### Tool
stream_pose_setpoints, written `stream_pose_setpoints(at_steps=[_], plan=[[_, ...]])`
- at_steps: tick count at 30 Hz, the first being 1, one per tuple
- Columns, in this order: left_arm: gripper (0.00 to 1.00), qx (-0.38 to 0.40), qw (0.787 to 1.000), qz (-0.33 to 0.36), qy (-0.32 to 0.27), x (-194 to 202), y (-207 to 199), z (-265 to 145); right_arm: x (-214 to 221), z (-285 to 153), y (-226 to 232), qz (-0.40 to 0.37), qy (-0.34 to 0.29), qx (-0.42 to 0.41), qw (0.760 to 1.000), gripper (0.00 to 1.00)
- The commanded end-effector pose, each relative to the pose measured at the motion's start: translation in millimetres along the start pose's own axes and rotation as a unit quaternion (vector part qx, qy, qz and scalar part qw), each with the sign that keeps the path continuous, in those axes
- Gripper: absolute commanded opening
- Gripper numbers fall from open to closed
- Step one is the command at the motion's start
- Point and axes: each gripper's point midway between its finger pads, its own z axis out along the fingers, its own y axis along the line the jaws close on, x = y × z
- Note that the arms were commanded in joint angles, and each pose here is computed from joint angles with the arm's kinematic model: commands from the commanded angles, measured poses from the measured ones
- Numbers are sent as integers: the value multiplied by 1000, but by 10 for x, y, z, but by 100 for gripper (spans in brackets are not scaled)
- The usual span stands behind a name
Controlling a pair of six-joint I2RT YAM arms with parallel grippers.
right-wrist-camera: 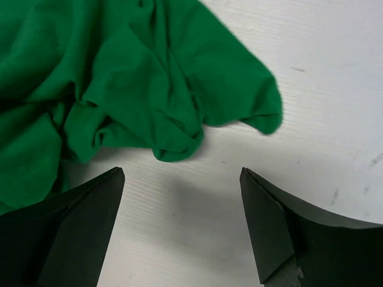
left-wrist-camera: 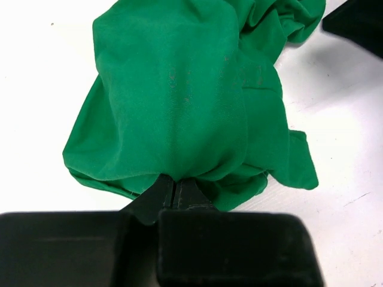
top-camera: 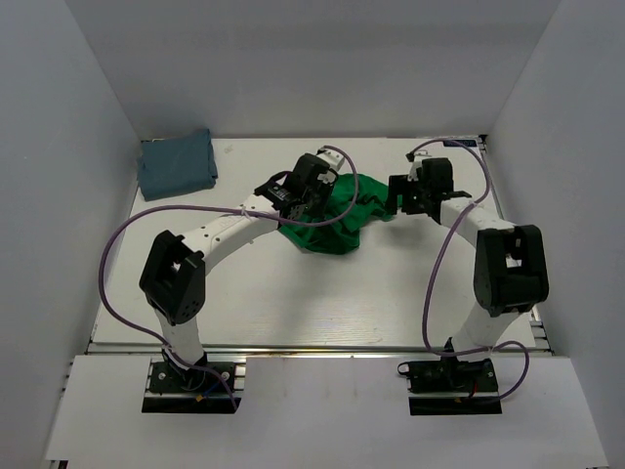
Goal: Fold and stack the t-shirts
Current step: Flatten out the tshirt
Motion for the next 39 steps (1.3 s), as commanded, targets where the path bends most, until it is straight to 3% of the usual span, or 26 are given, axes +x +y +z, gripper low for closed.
stream_pose_setpoints(at_steps=[1,7,9,11,12,13,14,15,20,21,23,24,26,30,37,39], plan=[[0,3,999,-12,-38,-250,23,-280,-101,192,165,-54,-12,-56,997,82],[0,5,998,-14,-53,-333,23,-352,-84,482,142,-50,6,-40,998,81],[0,10,998,-10,-58,-350,13,-383,-82,576,95,-40,-1,-23,999,71],[0,18,998,-11,-62,-359,-10,-412,-203,632,109,-31,-21,-21,999,54],[0,25,997,-7,-71,-406,-29,-448,-284,635,88,-26,-33,-13,999,34],[0,30,997,-1,-66,-364,-44,-434,-367,642,88,-28,-42,-8,999,23],[0,31,997,-2,-73,-386,-41,-471,-461,625,78,-26,-51,-3,998,5],[0,38,996,2,-77,-406,-61,-473,-475,605,40,-22,-50,12,998,0],[1,24,993,6,-114,-606,23,-745,-759,24,107,-9,-125,21,992,0],[1,18,993,4,-120,-641,51,-794,-1084,-383,105,-8,-180,38,983,0],[1,1,990,5,-139,-734,124,-902,-1140,-635,-27,12,-200,81,976,0],[1,-3,988,1,-155,-812,156,-1035,-1325,-1039,-10,24,-237,91,967,0],[1,-27,984,5,-174,-896,262,-1189,-1391,-1312,-158,46,-258,139,955,0],[0,-52,974,6,-222,-1048,422,-1645,-1768,-2412,-114,60,-365,159,915,0],[0,-91,942,-4,-322,-1260,710,-2614,-1922,-3607,-89,64,-459,186,867,0],[0,-79,934,8,-349,-1320,704,-2880,-1954,-3829,-3,53,-473,170,863,0]])
